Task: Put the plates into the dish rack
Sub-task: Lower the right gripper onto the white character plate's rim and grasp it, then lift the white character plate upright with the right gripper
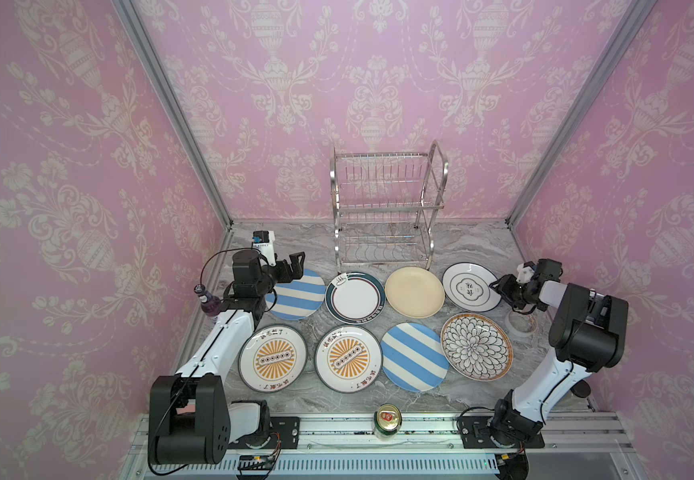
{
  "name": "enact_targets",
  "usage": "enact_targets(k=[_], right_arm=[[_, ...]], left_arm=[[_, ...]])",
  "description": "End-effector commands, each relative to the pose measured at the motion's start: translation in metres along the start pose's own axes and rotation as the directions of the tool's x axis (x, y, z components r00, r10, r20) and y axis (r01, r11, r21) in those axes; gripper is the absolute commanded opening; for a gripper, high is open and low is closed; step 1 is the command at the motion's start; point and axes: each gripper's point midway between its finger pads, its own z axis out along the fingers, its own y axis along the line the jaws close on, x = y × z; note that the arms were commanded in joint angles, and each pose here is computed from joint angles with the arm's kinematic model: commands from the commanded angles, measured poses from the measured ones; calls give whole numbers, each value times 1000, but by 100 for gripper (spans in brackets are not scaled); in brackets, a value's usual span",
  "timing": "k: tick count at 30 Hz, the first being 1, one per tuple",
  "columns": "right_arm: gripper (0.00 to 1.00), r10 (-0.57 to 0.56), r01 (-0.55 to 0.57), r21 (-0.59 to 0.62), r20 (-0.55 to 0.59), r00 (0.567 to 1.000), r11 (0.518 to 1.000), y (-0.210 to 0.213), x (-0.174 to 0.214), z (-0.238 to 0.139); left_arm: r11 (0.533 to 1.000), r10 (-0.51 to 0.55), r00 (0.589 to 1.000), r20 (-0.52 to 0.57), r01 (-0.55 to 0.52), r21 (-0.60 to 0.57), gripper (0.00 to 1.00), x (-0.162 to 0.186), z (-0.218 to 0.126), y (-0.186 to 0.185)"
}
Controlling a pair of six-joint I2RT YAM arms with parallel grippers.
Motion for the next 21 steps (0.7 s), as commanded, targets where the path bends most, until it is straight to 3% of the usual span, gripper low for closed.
enact_targets(k=[1, 10, 15, 21], right_arm=[[46, 53, -52, 14, -105, 993, 999, -11, 31, 5], [30, 135, -141, -95, -66, 989, 985, -4, 27, 12], [24, 148, -151, -91, -36, 988, 984, -7, 22, 9], [8, 126, -126, -63, -2, 992, 990, -6, 12, -1]], left_arm=[[999, 16, 1000, -5, -16, 39, 99, -8, 2, -11], [999, 25, 1000, -14, -25, 39, 99, -7, 3, -11], [999, 23, 1000, -19, -22, 42, 99, -8, 5, -11], [998, 21, 999, -24, -20, 51, 99, -10, 8, -13]])
